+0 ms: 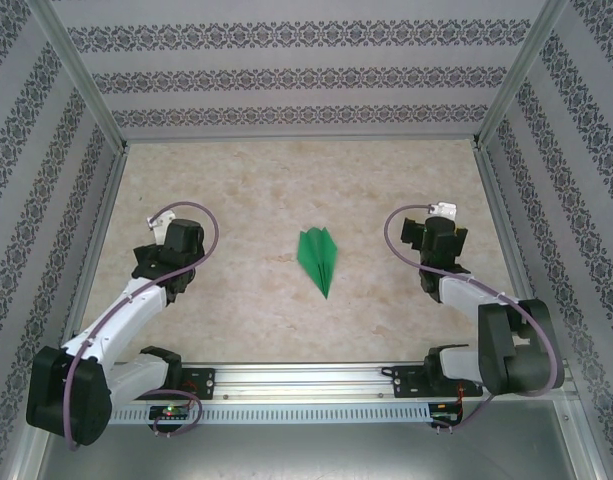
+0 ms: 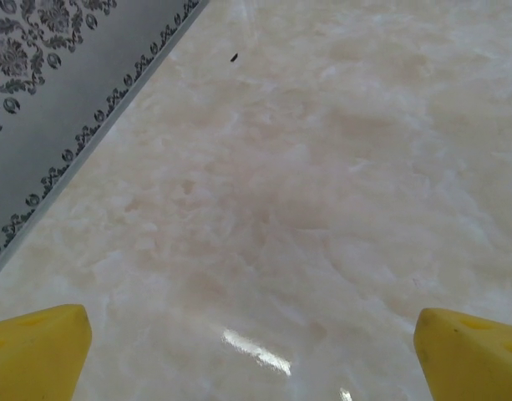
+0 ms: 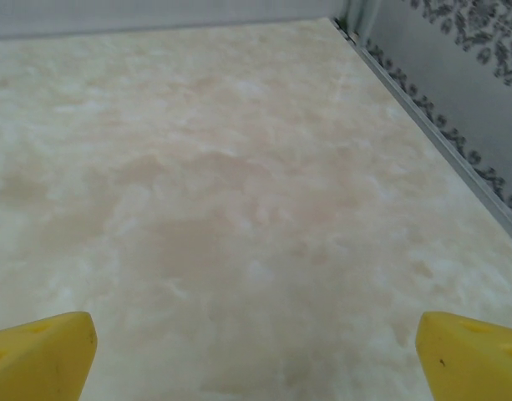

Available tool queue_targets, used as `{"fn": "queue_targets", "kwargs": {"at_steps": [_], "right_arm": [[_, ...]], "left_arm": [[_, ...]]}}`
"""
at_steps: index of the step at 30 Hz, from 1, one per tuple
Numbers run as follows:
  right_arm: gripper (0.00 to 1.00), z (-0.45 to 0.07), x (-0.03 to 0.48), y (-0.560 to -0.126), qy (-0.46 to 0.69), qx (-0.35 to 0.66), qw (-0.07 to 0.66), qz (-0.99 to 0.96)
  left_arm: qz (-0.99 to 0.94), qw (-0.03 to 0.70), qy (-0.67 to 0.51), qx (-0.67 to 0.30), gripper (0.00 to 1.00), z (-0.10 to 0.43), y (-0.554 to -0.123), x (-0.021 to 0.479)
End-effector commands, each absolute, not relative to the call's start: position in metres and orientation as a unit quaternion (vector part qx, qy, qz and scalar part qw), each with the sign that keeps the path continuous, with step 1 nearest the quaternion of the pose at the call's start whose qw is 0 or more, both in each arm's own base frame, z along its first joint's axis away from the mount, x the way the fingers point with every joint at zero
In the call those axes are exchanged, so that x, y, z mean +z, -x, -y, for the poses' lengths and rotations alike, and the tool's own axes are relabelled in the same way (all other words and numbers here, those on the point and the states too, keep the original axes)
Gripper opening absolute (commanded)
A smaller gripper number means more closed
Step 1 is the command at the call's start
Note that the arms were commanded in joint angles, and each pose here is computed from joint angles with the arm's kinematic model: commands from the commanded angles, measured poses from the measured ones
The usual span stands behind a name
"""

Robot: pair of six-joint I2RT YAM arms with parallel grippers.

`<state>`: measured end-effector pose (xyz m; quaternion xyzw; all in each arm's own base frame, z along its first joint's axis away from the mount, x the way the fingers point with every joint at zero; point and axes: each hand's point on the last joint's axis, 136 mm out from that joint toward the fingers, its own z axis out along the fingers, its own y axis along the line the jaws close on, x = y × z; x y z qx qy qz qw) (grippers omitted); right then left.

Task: Fold a paper plane with a square sheet of paper (pick it up from the middle)
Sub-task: Reset both arms

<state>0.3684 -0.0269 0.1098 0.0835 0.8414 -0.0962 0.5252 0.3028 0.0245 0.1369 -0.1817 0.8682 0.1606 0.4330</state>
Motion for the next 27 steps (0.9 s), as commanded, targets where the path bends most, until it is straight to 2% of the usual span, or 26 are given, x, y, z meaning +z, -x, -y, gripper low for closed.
{"fn": "queue_targets", "kwargs": {"at_steps": [1, 4, 8, 11, 17, 20, 27], "right_arm": [[0.98, 0.014, 0.141, -0.394, -0.047, -0.056, 0.583, -0.809], [0.98, 0.018, 0.141, -0.401, -0.035, -0.041, 0.588, -0.807], [0.98, 0.026, 0.13, -0.392, -0.051, -0.029, 0.657, -0.752], [0.98, 0.024, 0.124, -0.402, -0.042, -0.044, 0.61, -0.79], [0.98, 0.031, 0.128, -0.398, -0.067, -0.074, 0.623, -0.776], [0.98, 0.031, 0.127, -0.397, -0.067, -0.075, 0.621, -0.777], [0.98, 0.032, 0.127, -0.397, -0.068, -0.077, 0.62, -0.778]], "left_arm": [[-0.834, 0.494, 0.176, 0.172, 1.0, -0.029, -0.32, 0.158], [-0.822, 0.519, 0.168, 0.165, 1.0, -0.026, -0.33, 0.162], [-0.815, 0.539, 0.132, 0.17, 1.0, -0.02, -0.345, 0.162], [-0.813, 0.545, 0.107, 0.174, 1.0, -0.015, -0.355, 0.158], [-0.813, 0.555, 0.083, 0.156, 1.0, -0.004, -0.378, 0.139], [-0.818, 0.563, 0.061, 0.101, 1.0, 0.003, -0.39, 0.128], [-0.801, 0.596, 0.017, 0.06, 1.0, 0.006, -0.396, 0.115]]}}
